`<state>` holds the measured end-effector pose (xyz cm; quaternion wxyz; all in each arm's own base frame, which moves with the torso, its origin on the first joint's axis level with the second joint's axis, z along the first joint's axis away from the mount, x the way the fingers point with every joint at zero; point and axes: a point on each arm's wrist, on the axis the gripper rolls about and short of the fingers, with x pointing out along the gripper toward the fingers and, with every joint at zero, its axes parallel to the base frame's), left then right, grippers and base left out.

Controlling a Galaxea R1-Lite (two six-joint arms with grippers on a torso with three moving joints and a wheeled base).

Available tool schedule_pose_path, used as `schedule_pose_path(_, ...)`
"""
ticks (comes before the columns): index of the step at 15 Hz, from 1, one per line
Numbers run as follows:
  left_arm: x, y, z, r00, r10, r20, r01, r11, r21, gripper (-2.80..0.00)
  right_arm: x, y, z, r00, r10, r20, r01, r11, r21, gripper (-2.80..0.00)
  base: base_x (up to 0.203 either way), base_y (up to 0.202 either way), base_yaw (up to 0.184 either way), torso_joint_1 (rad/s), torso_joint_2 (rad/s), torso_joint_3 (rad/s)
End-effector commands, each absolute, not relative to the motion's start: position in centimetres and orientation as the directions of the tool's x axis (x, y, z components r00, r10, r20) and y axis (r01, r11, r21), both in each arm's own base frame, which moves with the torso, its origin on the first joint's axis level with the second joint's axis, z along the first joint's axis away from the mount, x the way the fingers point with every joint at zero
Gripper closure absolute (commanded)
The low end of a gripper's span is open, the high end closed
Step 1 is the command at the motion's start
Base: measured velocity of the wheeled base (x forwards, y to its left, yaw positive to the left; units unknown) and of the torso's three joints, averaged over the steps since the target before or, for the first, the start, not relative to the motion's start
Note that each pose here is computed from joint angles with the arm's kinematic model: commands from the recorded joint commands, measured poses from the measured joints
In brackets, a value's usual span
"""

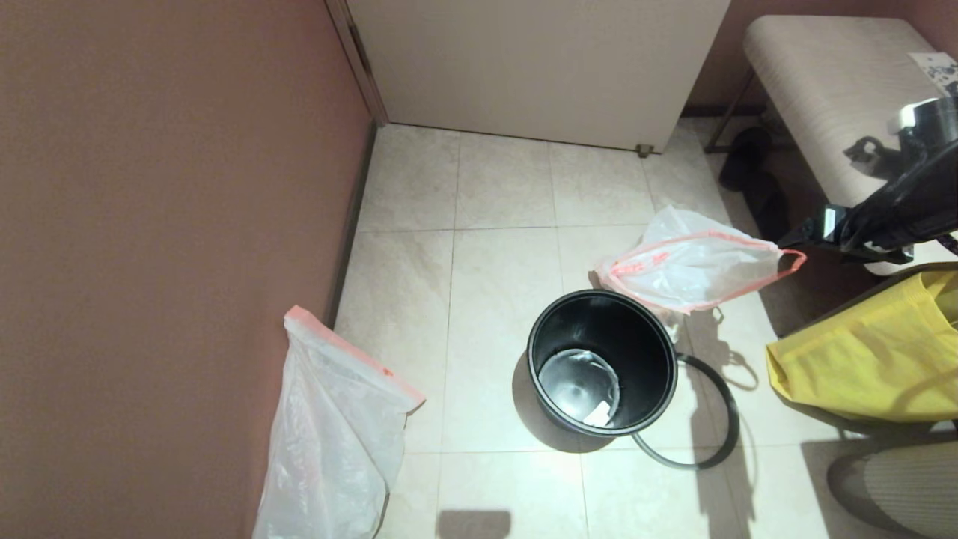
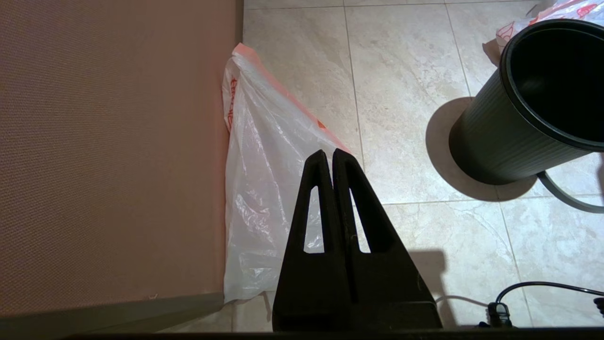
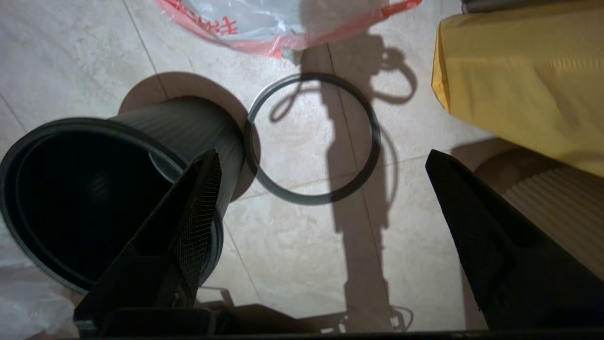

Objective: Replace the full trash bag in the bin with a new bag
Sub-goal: Place the trash bag on the floor, then pick up a new trash bag

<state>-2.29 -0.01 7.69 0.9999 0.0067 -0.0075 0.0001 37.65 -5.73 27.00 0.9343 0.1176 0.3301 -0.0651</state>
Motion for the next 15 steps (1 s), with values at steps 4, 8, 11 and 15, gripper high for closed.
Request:
schedule_pose_path(4,-2.3,0.0,7.7,1.0,0.0,0.014,0.0,1.0,0.014,0.0,29.4,-3.4,29.4,0.76,-0.007,-0.65,0.172,0.967,0.19,0.0,0.0,0.0,0.0,0.0,0.0,0.0)
schedule_pose_path(8,-2.3,0.0,7.7,1.0,0.0,0.014,0.0,1.0,0.014,0.0,22.8,-1.3,29.8,0.764,0.038,-0.644,0.136,0.966,0.219,0.0,0.0,0.0,0.0,0.0,0.0,0.0)
schedule_pose_path(11,-2.3,0.0,7.7,1.0,0.0,0.014,0.0,1.0,0.014,0.0,17.9,-0.5,29.2,0.769,0.055,-0.637,0.115,0.968,0.222,0.0,0.0,0.0,0.0,0.0,0.0,0.0)
schedule_pose_path(15,-2.3,0.0,7.7,1.0,0.0,0.014,0.0,1.0,0.014,0.0,12.6,-0.2,28.2,0.791,0.051,-0.609,0.109,0.969,0.223,0.0,0.0,0.0,0.0,0.0,0.0,0.0)
